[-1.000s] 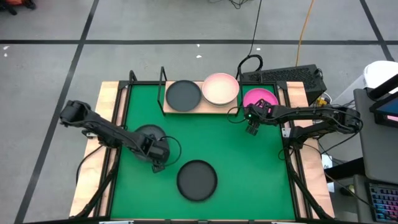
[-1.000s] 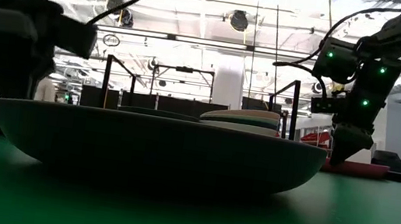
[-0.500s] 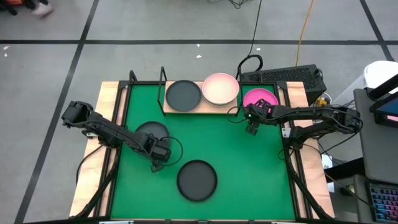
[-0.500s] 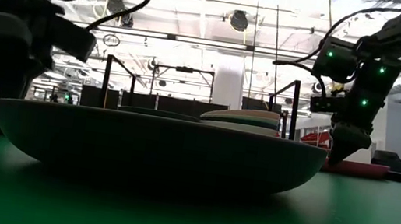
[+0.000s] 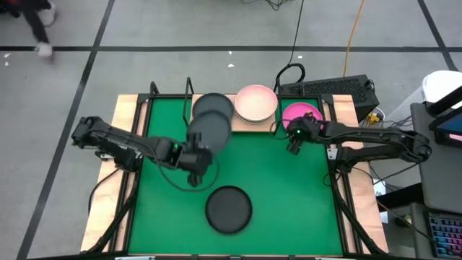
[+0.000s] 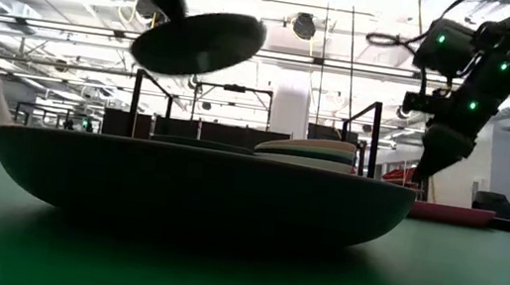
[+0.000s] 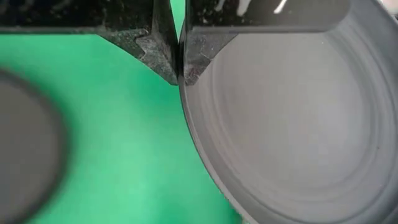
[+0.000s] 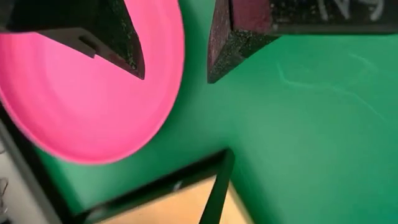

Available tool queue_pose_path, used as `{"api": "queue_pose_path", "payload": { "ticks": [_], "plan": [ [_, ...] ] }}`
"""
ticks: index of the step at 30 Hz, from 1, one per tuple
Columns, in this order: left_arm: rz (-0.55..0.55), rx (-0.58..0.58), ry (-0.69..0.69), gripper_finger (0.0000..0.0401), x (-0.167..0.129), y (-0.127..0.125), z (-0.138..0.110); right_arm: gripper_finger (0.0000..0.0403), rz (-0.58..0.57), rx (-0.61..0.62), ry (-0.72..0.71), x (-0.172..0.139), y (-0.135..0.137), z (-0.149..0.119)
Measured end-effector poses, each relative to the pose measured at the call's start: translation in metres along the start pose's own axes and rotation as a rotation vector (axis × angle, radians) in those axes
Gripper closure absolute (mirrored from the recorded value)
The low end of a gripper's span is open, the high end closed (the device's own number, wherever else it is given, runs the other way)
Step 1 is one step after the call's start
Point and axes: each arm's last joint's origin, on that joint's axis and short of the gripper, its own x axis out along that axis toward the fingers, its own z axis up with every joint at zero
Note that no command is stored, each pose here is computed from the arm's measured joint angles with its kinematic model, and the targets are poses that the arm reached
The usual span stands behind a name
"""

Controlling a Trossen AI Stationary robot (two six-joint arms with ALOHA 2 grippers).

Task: Place and stack plates onto a shelf
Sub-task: Stack the top black plate on top of the black plate

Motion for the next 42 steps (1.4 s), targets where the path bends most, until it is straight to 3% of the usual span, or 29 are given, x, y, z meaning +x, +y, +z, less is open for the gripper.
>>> {"api": "queue_pose_path", "payload": {
  "ticks": [6, 11, 16, 27, 42],
  "plan": [
    [0.122, 0.058, 0.014, 0.0392, 0.017, 0.057, 0.007, 0.0248, 0.010, 0.053, -0.159, -0.021, -0.006, 0.005],
    [0.088, 0.039, 0.057, 0.0392, 0.044, 0.100, 0.002, 0.0248, 0.082, 0.088, -0.316, -0.037, -0.009, 0.011],
    [0.052, 0.032, 0.134, 0.0392, 0.073, 0.125, -0.006, 0.0248, 0.108, 0.110, -0.427, -0.050, -0.012, 0.014],
    [-0.024, 0.101, 0.267, 0.0377, 0.130, 0.132, -0.016, 0.0248, 0.107, 0.124, -0.502, -0.062, -0.016, 0.012],
    [-0.036, 0.130, 0.285, 0.0371, 0.131, 0.131, -0.018, 0.0248, 0.107, 0.126, -0.512, -0.064, -0.017, 0.011]
  ]
}}
